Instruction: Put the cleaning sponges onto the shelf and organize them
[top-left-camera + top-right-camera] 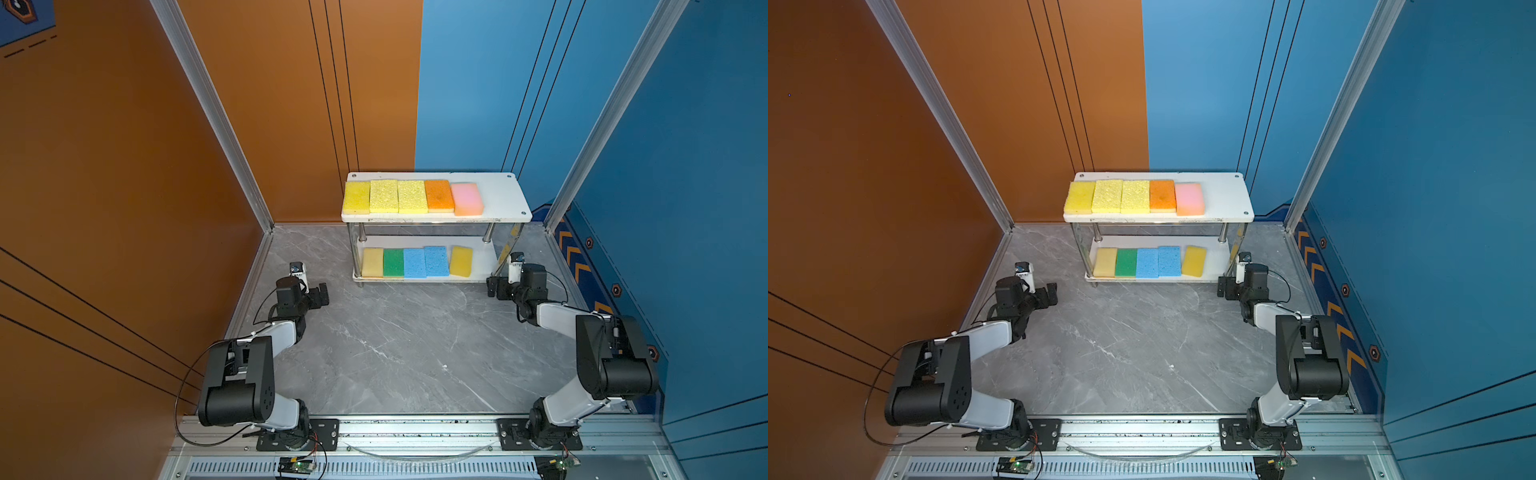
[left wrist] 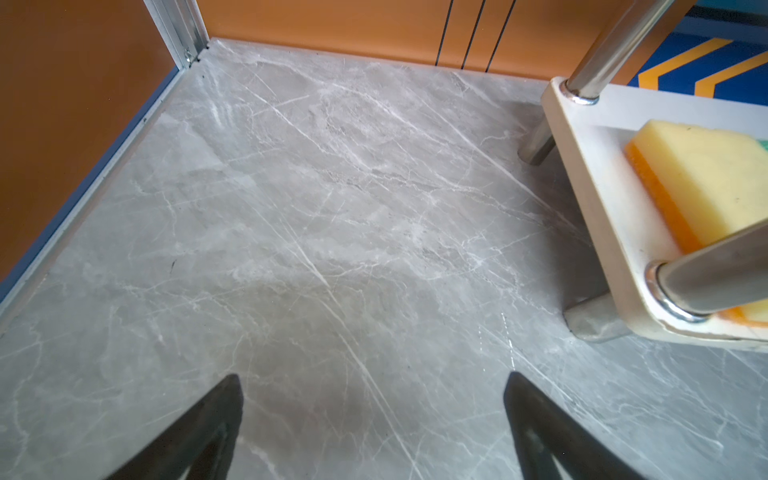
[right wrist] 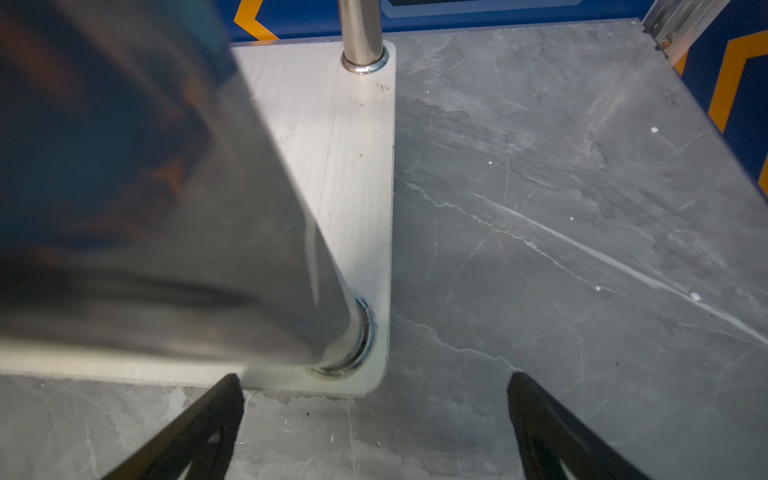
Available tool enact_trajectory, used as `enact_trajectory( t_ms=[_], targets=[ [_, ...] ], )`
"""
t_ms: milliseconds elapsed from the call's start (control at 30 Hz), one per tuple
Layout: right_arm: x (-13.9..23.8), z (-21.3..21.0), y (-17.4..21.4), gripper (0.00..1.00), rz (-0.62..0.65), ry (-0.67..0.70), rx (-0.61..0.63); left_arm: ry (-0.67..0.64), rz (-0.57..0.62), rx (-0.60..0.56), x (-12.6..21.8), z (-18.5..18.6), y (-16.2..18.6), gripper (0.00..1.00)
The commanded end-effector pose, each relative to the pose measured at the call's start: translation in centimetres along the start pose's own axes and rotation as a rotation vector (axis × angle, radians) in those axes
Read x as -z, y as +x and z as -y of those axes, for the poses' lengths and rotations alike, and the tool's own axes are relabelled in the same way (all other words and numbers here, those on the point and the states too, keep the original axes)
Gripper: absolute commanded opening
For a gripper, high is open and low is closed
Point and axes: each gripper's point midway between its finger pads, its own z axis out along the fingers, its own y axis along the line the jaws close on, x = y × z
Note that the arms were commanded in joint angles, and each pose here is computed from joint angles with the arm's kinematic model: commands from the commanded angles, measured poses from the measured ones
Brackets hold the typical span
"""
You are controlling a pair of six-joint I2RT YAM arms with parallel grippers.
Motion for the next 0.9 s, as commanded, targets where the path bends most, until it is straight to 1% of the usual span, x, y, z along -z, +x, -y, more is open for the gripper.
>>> enact_trajectory(
  t_ms=[0,100,333,533,667,767,867],
  targets=[
    [-0.5,-1.5,0.6,1.0,-0.038,-0.03,0.075,-0.037,0.056,0.004,0.1,-0.5,-0.6,0.98],
    [-0.6,-1.5,0.5,1.0,-0.041,-0.03,0.076,-0.028,0.082,-0.007,0.1,-0.1,-0.6,0.98],
    [-0.4,-1.5,0.5,1.0,-0.029,-0.024,0.078,0.042,0.127,-0.118,0.4,2.6,0.0,0.98],
    [0.0,-1.4,0.4,1.0,-0.006,-0.023,0.078,0.043,0.176,-0.147,0.9,3.1,0.8,0.98],
    [0.2,-1.3,0.3,1.0,0.006,-0.026,0.069,0.074,0.191,-0.199,1.1,4.2,1.5,0.98],
    [0.4,-1.2,0.2,1.0,0.018,-0.027,0.062,0.066,0.197,-0.197,1.0,4.1,1.4,0.98],
    [0.6,-1.1,0.1,1.0,0.034,-0.029,0.055,-0.003,0.197,-0.14,0.8,2.5,1.2,0.98]
  ],
)
